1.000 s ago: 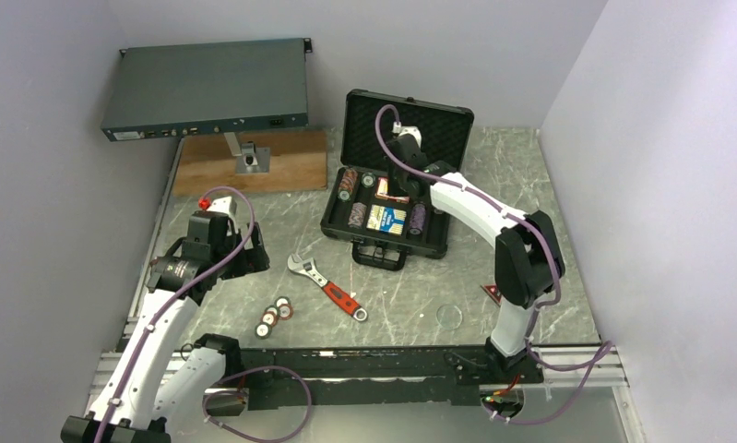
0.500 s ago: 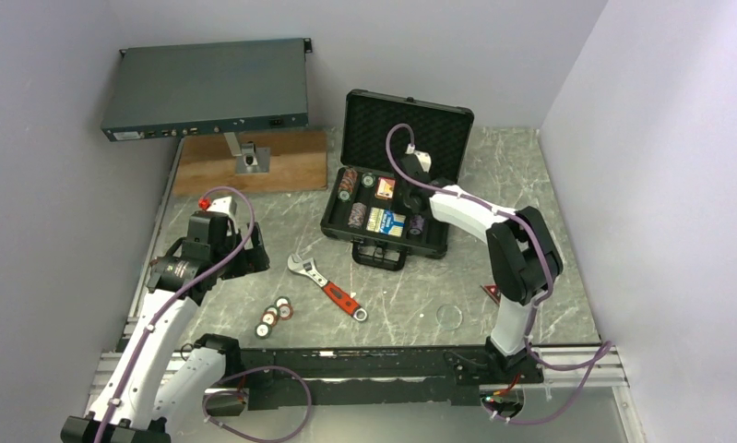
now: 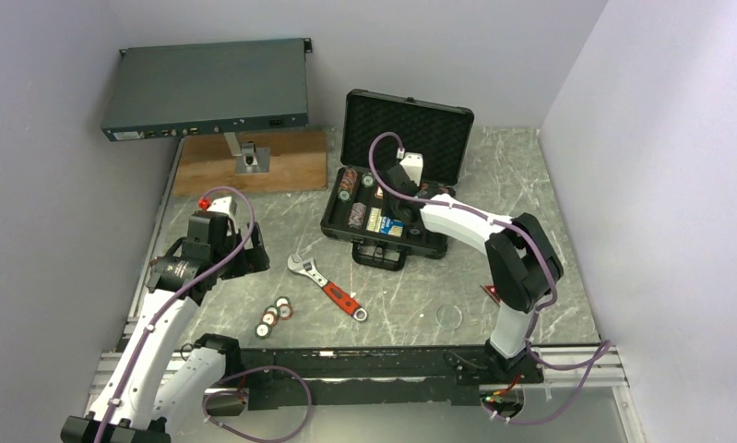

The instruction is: Pack up texas hold em set

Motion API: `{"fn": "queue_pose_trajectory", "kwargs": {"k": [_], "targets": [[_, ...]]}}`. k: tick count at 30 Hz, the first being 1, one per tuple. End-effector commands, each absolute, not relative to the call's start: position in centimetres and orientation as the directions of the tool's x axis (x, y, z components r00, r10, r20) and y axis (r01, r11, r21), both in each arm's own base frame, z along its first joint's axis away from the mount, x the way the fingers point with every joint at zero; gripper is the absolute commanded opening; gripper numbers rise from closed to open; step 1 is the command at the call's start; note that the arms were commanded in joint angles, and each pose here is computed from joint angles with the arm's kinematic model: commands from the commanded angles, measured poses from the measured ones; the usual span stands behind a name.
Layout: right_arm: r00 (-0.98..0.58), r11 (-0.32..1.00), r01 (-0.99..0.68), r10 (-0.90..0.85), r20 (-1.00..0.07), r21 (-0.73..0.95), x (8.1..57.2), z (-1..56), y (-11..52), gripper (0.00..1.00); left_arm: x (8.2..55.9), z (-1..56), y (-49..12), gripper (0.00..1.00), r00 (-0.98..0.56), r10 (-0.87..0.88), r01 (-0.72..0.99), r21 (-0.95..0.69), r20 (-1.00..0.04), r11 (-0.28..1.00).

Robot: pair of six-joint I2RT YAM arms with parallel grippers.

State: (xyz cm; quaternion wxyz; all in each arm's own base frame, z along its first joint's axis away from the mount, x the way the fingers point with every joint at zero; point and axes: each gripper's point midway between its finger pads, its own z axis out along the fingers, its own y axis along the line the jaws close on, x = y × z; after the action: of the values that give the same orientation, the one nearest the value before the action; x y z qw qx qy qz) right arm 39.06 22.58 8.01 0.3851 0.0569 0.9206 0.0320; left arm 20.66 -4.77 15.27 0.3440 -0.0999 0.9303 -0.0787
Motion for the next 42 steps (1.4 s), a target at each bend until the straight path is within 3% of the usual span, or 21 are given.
{"fn": "queue_pose_trajectory", "kwargs": {"k": [1,6,16,27,35,42], "targets": [[-0.788,0.999,-0.007,-0.028,-0.615,-0.037,34.0,8.2,21.7,0.49,21.3,16.9,-5.0,0.99,-0.707,-0.253,-0.124,-0.236,-0.66,0.964],[-0.748,0.999,-0.034,-0.042,-0.662,-0.026,34.8,12.0,22.0,0.5,21.3,16.8,-5.0,0.99,-0.71,-0.251,-0.122,-0.236,-0.658,0.964],[-0.707,0.999,-0.05,-0.021,-0.707,0.021,35.6,14.1,23.3,0.4,21.3,16.8,-5.0,0.99,-0.709,-0.253,-0.123,-0.237,-0.658,0.964],[-0.723,0.999,-0.009,0.025,-0.691,0.046,39.4,10.1,23.5,0.26,21.2,16.8,-5.1,0.99,-0.708,-0.251,-0.124,-0.234,-0.66,0.964],[-0.828,0.999,0.001,0.023,-0.56,0.04,37.1,2.0,22.6,0.24,21.1,16.8,-5.2,0.99,-0.707,-0.249,-0.123,-0.231,-0.662,0.965],[-0.806,0.999,-0.009,0.014,-0.591,0.035,37.1,4.5,22.2,0.23,21.2,16.8,-5.2,0.99,-0.708,-0.246,-0.119,-0.23,-0.662,0.966]]}}
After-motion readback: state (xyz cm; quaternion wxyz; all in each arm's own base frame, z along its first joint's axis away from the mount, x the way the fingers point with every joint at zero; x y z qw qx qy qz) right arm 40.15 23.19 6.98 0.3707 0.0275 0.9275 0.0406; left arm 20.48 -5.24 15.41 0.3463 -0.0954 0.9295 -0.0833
